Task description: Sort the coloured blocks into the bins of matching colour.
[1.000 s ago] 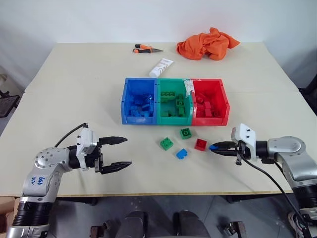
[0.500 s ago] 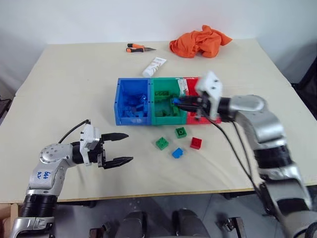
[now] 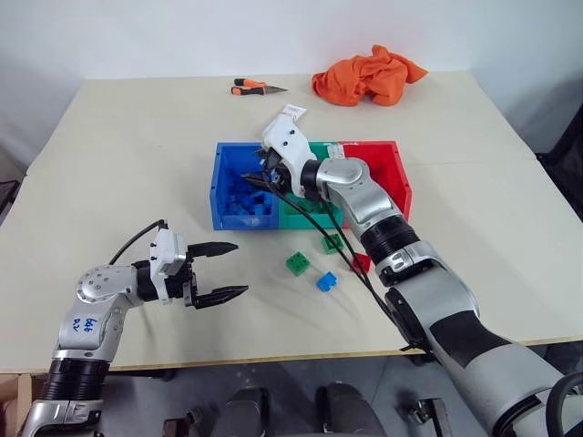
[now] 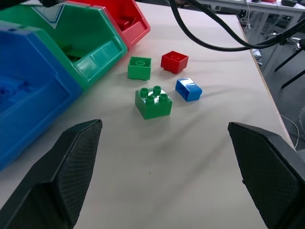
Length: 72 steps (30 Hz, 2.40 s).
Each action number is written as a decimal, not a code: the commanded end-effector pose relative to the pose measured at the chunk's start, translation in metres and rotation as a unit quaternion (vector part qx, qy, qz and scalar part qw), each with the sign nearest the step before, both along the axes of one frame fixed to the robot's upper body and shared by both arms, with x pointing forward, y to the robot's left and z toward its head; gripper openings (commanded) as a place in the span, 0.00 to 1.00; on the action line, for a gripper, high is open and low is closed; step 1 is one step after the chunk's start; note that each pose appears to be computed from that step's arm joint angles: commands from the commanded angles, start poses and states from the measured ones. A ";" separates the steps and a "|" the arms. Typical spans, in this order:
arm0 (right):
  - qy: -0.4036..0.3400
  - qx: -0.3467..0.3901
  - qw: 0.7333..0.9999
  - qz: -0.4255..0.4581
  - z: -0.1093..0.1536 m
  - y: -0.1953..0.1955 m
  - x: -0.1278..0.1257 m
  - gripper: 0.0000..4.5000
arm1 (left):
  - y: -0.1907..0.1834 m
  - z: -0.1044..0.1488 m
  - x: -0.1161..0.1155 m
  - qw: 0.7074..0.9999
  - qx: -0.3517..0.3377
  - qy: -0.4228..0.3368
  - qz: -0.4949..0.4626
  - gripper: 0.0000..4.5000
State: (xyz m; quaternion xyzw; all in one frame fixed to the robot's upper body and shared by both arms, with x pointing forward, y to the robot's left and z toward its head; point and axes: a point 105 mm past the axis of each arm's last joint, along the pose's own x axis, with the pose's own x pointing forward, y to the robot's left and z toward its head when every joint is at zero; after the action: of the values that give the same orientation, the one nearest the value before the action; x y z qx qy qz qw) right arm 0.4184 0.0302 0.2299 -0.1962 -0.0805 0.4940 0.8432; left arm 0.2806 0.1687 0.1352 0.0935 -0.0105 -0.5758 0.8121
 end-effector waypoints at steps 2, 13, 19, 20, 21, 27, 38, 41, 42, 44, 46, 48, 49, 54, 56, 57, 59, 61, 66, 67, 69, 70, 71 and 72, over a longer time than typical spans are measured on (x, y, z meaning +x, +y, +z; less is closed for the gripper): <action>-0.049 0.023 0.997 0.054 0.022 -0.025 -0.021 0.74 | -0.002 0.007 -0.002 1.000 -0.004 -0.020 -0.006 1.00; 0.009 -0.040 0.994 0.101 -0.012 -0.139 -0.103 0.74 | -0.001 0.004 0.007 1.000 0.000 -0.007 -0.022 1.00; 0.097 -0.092 0.991 0.004 -0.040 -0.218 -0.136 0.74 | 0.000 0.003 0.009 1.000 0.002 -0.004 -0.027 1.00; 0.109 -0.104 0.988 -0.016 -0.045 -0.231 -0.139 0.74 | 0.000 0.003 0.009 1.000 0.002 -0.004 -0.028 1.00; 0.118 -0.116 0.986 -0.032 -0.050 -0.241 -0.142 0.74 | 0.000 0.003 0.009 1.000 0.002 -0.004 -0.028 1.00; 0.143 -0.143 0.976 -0.077 -0.063 -0.265 -0.150 0.74 | 0.001 0.003 0.009 1.000 0.003 -0.004 -0.029 1.00; 0.148 -0.126 0.980 -0.046 -0.087 -0.219 -0.115 0.74 | -0.001 0.007 0.007 1.000 0.002 -0.010 -0.026 1.00; 0.157 -0.130 0.979 -0.029 -0.097 -0.207 -0.108 0.74 | -0.001 0.008 0.005 1.000 0.001 -0.011 -0.023 1.00; 0.162 -0.133 0.978 -0.025 -0.100 -0.203 -0.107 0.74 | -0.001 0.008 0.005 1.000 0.001 -0.011 -0.021 1.00; 0.168 -0.139 0.976 -0.020 -0.105 -0.200 -0.104 0.74 | 0.000 0.009 0.003 1.000 0.001 -0.011 -0.018 1.00; 0.175 -0.148 0.973 -0.023 -0.112 -0.198 -0.102 0.70 | 0.001 0.009 0.002 1.000 0.001 -0.011 -0.014 1.00; 0.181 -0.149 0.972 -0.022 -0.114 -0.196 -0.103 0.60 | 0.002 0.009 0.001 1.000 0.001 -0.010 -0.011 1.00; 0.179 -0.144 0.973 -0.020 -0.113 -0.195 -0.103 0.52 | 0.003 0.009 0.000 1.000 0.002 -0.010 -0.009 1.00; 0.152 -0.135 0.979 -0.021 -0.096 -0.195 -0.102 0.32 | 0.003 0.009 -0.001 1.000 0.001 -0.008 -0.007 1.00; 0.139 -0.124 0.982 -0.033 -0.086 -0.196 -0.098 0.32 | 0.002 0.009 0.000 1.000 0.001 -0.008 -0.007 1.00; 0.123 -0.112 0.985 -0.045 -0.075 -0.197 -0.093 0.32 | 0.002 0.009 0.000 1.000 0.001 -0.008 -0.008 1.00; 0.097 -0.094 0.989 -0.064 -0.057 -0.200 -0.084 0.32 | 0.001 0.009 0.000 1.000 0.001 -0.008 -0.008 1.00; 0.064 -0.076 0.991 -0.093 -0.036 -0.206 -0.070 0.32 | 0.000 0.009 0.002 1.000 0.000 -0.009 -0.010 1.00; 0.031 -0.050 0.988 -0.142 -0.007 -0.217 -0.041 0.32 | -0.002 0.009 0.003 1.000 -0.001 -0.010 -0.012 1.00; 0.030 -0.055 0.986 -0.155 -0.007 -0.221 -0.035 0.32 | -0.003 0.009 0.003 1.000 -0.001 -0.010 -0.013 1.00; 0.023 -0.065 0.982 -0.176 -0.007 -0.226 -0.026 0.32 | -0.004 0.009 0.003 1.000 -0.002 -0.010 -0.014 1.00; 0.021 -0.065 0.981 -0.182 -0.007 -0.228 -0.023 0.40 | -0.004 0.009 0.004 1.000 -0.002 -0.010 -0.014 1.00; 0.017 -0.066 0.982 -0.178 -0.005 -0.226 -0.022 0.49 | -0.004 0.009 0.004 1.000 -0.002 -0.010 -0.014 1.00; 0.008 -0.065 0.984 -0.167 -0.003 -0.222 -0.023 0.54 | -0.004 0.009 0.004 1.000 -0.002 -0.011 -0.014 1.00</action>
State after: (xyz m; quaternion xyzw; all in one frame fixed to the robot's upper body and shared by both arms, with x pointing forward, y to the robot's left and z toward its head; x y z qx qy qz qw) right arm 0.3958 -0.1972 0.2096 -0.2422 0.0294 0.3485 0.9050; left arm 0.2850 0.1680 0.1367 0.0898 -0.0044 -0.5824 0.8079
